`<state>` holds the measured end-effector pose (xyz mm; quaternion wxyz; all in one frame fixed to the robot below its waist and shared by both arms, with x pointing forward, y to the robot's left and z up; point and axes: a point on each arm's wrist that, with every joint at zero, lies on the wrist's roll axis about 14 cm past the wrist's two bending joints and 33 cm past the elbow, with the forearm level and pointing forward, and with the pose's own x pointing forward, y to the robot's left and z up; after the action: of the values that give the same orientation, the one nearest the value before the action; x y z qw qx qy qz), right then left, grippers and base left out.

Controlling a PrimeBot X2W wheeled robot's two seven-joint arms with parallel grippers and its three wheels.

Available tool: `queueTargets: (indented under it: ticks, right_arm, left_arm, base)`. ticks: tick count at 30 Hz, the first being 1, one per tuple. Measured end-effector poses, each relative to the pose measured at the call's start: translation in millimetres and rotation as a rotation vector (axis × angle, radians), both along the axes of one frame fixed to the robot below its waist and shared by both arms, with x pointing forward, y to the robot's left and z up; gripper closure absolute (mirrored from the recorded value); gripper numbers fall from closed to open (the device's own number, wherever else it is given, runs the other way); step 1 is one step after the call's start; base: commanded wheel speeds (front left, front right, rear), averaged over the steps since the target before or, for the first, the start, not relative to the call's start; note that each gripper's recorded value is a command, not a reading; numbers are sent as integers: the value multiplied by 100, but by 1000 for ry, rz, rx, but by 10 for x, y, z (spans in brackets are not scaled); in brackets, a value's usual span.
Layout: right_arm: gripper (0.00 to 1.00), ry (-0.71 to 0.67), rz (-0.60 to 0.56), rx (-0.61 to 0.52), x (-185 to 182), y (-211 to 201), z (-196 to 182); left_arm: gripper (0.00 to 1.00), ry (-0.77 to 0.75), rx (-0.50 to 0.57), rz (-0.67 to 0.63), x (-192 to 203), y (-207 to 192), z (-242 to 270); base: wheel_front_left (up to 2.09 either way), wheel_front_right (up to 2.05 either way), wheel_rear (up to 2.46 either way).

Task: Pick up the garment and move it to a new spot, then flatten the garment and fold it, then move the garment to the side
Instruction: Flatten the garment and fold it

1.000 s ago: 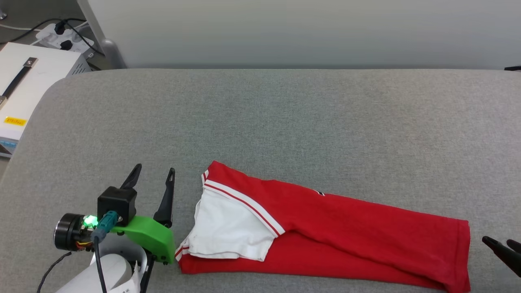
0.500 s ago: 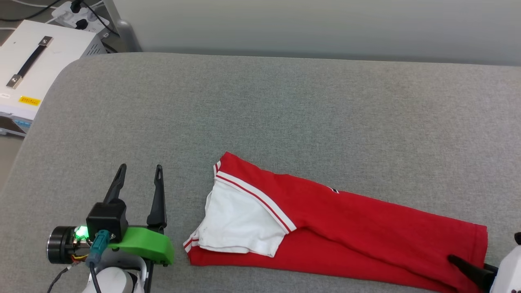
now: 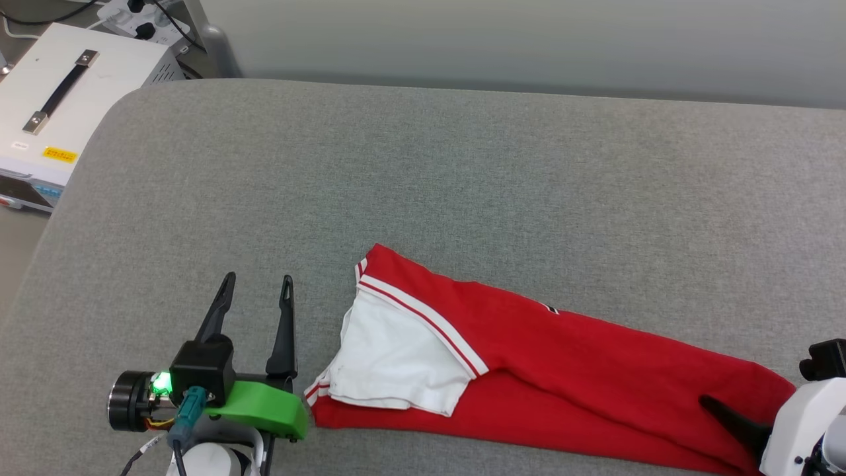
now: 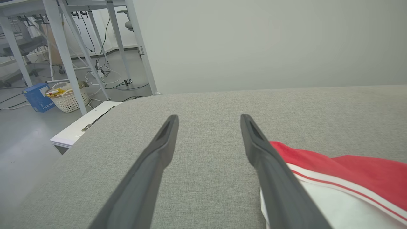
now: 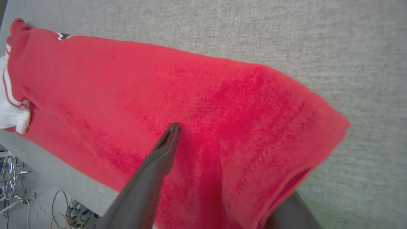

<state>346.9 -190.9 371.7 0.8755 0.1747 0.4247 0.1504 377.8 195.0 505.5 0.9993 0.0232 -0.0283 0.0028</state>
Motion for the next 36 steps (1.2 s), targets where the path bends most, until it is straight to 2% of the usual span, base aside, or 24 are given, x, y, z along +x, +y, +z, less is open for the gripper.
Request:
queueTargets:
  ticks: [8, 14, 19, 22, 26, 31, 36]
  right_arm:
    - [100, -40, -53, -50, 17, -290, 62]
    - [100, -71, -135, -185, 54, -955, 239]
    - [100, -55, -150, -244, -27, -1214, 312]
    - [100, -87, -139, -204, 13, -1128, 440]
    - [100, -111, -63, -153, 7, -888, 607]
    - [100, -187, 76, -8, 35, -259, 934]
    - [100, -191, 225, 41, -18, 220, 1039]
  left_arm:
    - [0, -2, 7, 5, -58, 16, -16]
    - [0, -15, 12, -1, -61, 6, 17]
    - [0, -13, 8, -10, -90, -18, 4]
    - [0, -16, 5, -6, -98, -11, 12]
    - [0, -12, 3, -7, -122, -22, -6]
    - [0, -9, 8, -9, -128, -7, -17]
    - [0, 0, 3, -14, -137, -31, -48]
  base:
    - [0, 0, 0]
    - [0, 0, 0]
    - [0, 0, 0]
    - [0, 0, 0]
    - [0, 0, 0]
    - [0, 0, 0]
    - [0, 0, 0]
